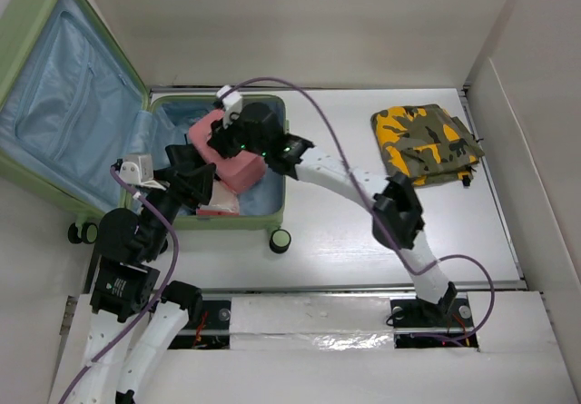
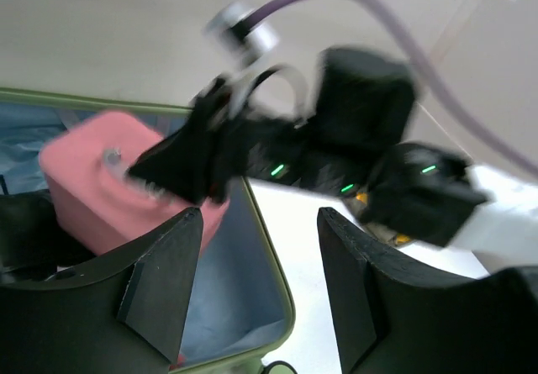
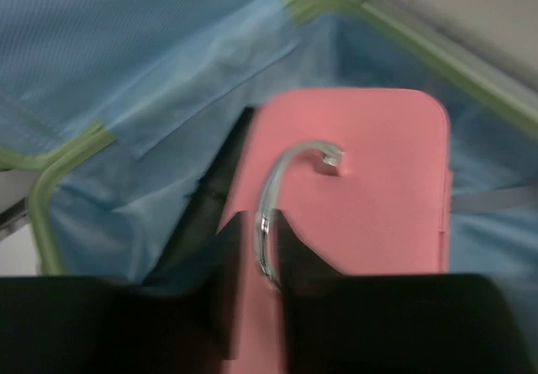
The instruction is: Pack the luggage
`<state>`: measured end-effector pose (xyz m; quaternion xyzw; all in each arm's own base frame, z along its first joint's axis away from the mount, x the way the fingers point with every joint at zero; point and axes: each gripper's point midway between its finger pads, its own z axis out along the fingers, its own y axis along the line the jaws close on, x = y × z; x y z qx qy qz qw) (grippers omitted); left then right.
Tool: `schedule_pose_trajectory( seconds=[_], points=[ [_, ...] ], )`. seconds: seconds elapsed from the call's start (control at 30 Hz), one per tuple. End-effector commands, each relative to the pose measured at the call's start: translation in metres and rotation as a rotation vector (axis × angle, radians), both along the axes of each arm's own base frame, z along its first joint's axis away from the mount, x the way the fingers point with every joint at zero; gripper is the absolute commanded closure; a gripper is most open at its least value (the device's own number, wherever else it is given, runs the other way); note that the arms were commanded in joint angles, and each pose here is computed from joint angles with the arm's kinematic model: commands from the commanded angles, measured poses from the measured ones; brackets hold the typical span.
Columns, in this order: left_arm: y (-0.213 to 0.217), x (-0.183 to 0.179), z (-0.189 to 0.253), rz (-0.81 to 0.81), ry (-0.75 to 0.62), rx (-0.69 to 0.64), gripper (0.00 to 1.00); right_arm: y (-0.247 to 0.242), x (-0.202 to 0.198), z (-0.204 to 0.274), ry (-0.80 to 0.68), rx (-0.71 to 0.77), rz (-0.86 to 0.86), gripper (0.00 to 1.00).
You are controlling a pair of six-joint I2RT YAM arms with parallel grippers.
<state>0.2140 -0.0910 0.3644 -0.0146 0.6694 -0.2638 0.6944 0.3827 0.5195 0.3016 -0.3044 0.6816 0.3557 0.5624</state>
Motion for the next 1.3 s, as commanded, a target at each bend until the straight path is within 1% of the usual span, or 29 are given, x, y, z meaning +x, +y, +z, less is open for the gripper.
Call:
schedule_pose_trajectory(
  seconds=[0.0, 0.03, 0.07, 0.1, 0.17, 0.2, 0.23, 0.27, 0.3, 0.33, 0.37, 0.4, 0.43, 0.47, 0.5, 0.53, 0.57, 0.6, 0.63, 0.67, 0.7, 0.73, 0.8, 0.83, 0.87, 0.93, 1.03, 1.17, 1.27],
  points=[
    [0.009, -0.001, 0.013, 0.050, -0.048, -0.031, 0.46, 0.054, -0.038, 0.021, -0.049, 0.039, 0.211, 0.58],
    [0.011, -0.002, 0.014, 0.054, -0.054, -0.033, 0.46, 0.062, -0.056, 0.017, -0.001, 0.058, 0.313, 0.46],
    [0.012, -0.003, 0.015, 0.060, -0.059, -0.038, 0.46, 0.065, -0.062, 0.016, 0.011, 0.065, 0.346, 0.41],
    [0.013, -0.004, 0.015, 0.064, -0.062, -0.043, 0.46, 0.059, -0.068, 0.035, -0.010, 0.087, 0.358, 0.37],
    [0.013, -0.004, 0.015, 0.064, -0.065, -0.045, 0.46, 0.039, -0.065, 0.040, -0.041, 0.065, 0.321, 0.30],
    [0.013, -0.004, 0.015, 0.064, -0.063, -0.045, 0.46, 0.018, -0.045, 0.056, -0.084, 0.086, 0.234, 0.24],
    [0.012, -0.003, 0.015, 0.058, -0.061, -0.043, 0.46, -0.011, -0.049, 0.100, -0.147, 0.131, 0.187, 0.24],
    [0.011, -0.003, 0.015, 0.055, -0.061, -0.041, 0.46, -0.030, -0.042, 0.079, -0.129, 0.089, 0.145, 0.24],
    [0.011, -0.003, 0.015, 0.052, -0.059, -0.040, 0.46, -0.060, -0.023, 0.090, -0.155, 0.106, 0.064, 0.24],
    [0.010, -0.003, 0.015, 0.048, -0.060, -0.039, 0.46, -0.096, -0.030, 0.126, -0.205, 0.155, 0.021, 0.25],
    [0.010, -0.004, 0.015, 0.046, -0.061, -0.041, 0.46, -0.117, -0.024, 0.092, -0.155, 0.118, -0.026, 0.31],
    [0.009, -0.003, 0.015, 0.044, -0.062, -0.040, 0.46, -0.139, -0.019, 0.098, -0.179, 0.143, -0.066, 0.38],
    [0.009, -0.005, 0.016, 0.038, -0.063, -0.039, 0.46, -0.173, -0.003, 0.094, -0.185, 0.136, -0.147, 0.48],
    [0.009, -0.005, 0.016, 0.038, -0.064, -0.041, 0.46, -0.206, -0.005, 0.107, -0.214, 0.149, -0.222, 0.77],
    [0.008, -0.004, 0.016, 0.035, -0.065, -0.039, 0.46, -0.236, 0.010, 0.067, -0.156, 0.080, -0.356, 0.92],
    [0.007, -0.005, 0.016, 0.031, -0.067, -0.039, 0.46, -0.276, 0.028, 0.052, -0.135, 0.034, -0.492, 1.00],
    [0.007, -0.005, 0.016, 0.031, -0.067, -0.039, 0.46, -0.301, 0.035, 0.032, -0.107, -0.030, -0.579, 1.00],
    [0.007, -0.005, 0.016, 0.026, -0.067, -0.039, 0.46, -0.335, 0.043, -0.005, -0.037, -0.135, -0.721, 1.00],
    [0.007, -0.005, 0.016, 0.026, -0.065, -0.038, 0.46, -0.358, 0.048, -0.023, -0.004, -0.188, -0.798, 0.99],
    [0.007, -0.005, 0.016, 0.026, -0.067, -0.039, 0.46, -0.390, 0.057, -0.039, 0.030, -0.236, -0.887, 0.91],
    [0.006, -0.006, 0.016, 0.023, -0.067, -0.038, 0.46, -0.411, 0.059, -0.073, 0.109, -0.335, -0.951, 0.67],
    [0.006, -0.005, 0.016, 0.023, -0.067, -0.038, 0.46, -0.424, 0.063, -0.087, 0.136, -0.372, -0.982, 0.54],
    [0.005, -0.005, 0.016, 0.020, -0.067, -0.038, 0.46, -0.447, 0.068, -0.118, 0.228, -0.457, -1.002, 0.33],
    [0.005, -0.006, 0.016, 0.019, -0.068, -0.038, 0.46, -0.451, 0.072, -0.145, 0.289, -0.514, -0.995, 0.28],
    [0.006, -0.005, 0.016, 0.022, -0.067, -0.038, 0.46, -0.452, 0.081, -0.144, 0.288, -0.546, -0.979, 0.24],
    [0.006, -0.005, 0.016, 0.023, -0.068, -0.039, 0.46, -0.454, 0.082, -0.180, 0.393, -0.637, -0.942, 0.19],
    [0.006, -0.006, 0.016, 0.023, -0.069, -0.041, 0.46, -0.468, 0.090, -0.198, 0.453, -0.684, -0.955, 0.19],
    [0.004, -0.004, 0.014, 0.017, -0.062, -0.037, 0.46, -0.488, 0.090, -0.248, 0.599, -0.766, -0.940, 0.18],
    [0.004, -0.005, 0.015, 0.015, -0.065, -0.038, 0.46, -0.497, 0.099, -0.240, 0.594, -0.761, -0.971, 0.18]
  ],
)
